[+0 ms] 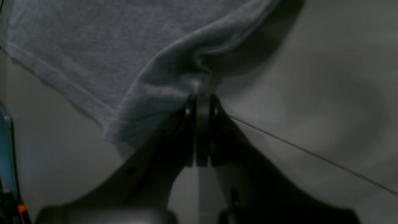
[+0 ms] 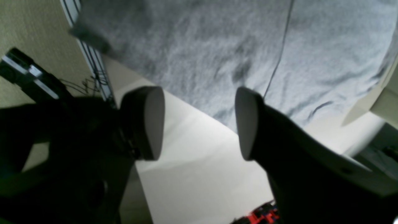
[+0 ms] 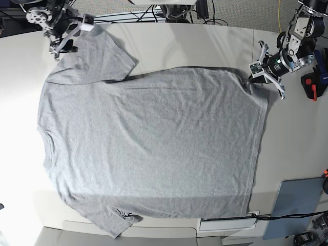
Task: Fold the T-shirt properly
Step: 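Pinch the grey shirt's side edge with both grippers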
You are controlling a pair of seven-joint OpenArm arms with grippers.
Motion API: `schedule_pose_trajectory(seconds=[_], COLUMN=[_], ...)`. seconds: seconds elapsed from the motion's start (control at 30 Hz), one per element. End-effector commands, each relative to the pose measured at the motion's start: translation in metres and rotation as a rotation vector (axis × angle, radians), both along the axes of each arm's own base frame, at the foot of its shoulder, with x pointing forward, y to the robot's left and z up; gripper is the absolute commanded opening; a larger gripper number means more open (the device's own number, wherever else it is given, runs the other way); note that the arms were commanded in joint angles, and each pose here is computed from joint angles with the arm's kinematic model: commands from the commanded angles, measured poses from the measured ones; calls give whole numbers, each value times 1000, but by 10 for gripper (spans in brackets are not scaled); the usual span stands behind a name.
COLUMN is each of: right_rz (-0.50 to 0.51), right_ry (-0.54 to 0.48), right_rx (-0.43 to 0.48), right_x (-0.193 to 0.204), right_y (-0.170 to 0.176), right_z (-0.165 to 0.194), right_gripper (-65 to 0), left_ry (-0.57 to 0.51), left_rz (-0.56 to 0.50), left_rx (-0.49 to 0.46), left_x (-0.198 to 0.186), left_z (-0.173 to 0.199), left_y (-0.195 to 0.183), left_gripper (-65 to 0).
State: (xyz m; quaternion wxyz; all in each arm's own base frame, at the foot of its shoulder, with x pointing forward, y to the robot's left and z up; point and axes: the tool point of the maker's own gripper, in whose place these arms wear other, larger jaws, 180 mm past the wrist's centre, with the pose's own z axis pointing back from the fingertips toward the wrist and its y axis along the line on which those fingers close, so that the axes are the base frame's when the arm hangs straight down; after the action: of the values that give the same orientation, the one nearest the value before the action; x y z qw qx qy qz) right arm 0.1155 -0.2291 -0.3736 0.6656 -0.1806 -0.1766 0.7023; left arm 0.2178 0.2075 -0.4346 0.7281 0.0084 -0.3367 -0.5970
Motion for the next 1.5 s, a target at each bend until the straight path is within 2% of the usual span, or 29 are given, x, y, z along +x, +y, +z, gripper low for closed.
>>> schedule_pose_trajectory(seconds=[0.0,0.17,0.33,0.5,0.63,0.77,0.93,1.2,1.47], right_rz=[9,-36,-61,-36,-38,-74,-71,-44,-75], right_ry=[-26,-4,21,23,7,-1,-14,-27,-77], right_rx=[-19,-79,-94,-43,-37,25,28,82,106], right_x=[7,10,11,11,18,26,32,37,58], right_y=[-4,-31,-47,-37,-36,-29,-28,-17,-9], right_z=[4,-13,-26,-27,-26,-24,-22,-20,-16], right_gripper=[-294,-294,-294,-294,-294,-294,-294,-294,-294], left_ry=[72,72,71,72,76,76,77,76,76], left_rz=[-3,-3,-3,1,3,8,8,8,8], left_rx=[108,109,108,100,86,69,70,70,70], left_x=[-15,-15,-15,-15,-16,-16,-16,-16,-16], left_z=[-15,-15,-15,-15,-17,-18,-18,-18,-18], left_y=[18,18,18,17,11,5,5,5,5], left_gripper=[-650,-650,-650,-650,-650,-650,-650,-650,-650])
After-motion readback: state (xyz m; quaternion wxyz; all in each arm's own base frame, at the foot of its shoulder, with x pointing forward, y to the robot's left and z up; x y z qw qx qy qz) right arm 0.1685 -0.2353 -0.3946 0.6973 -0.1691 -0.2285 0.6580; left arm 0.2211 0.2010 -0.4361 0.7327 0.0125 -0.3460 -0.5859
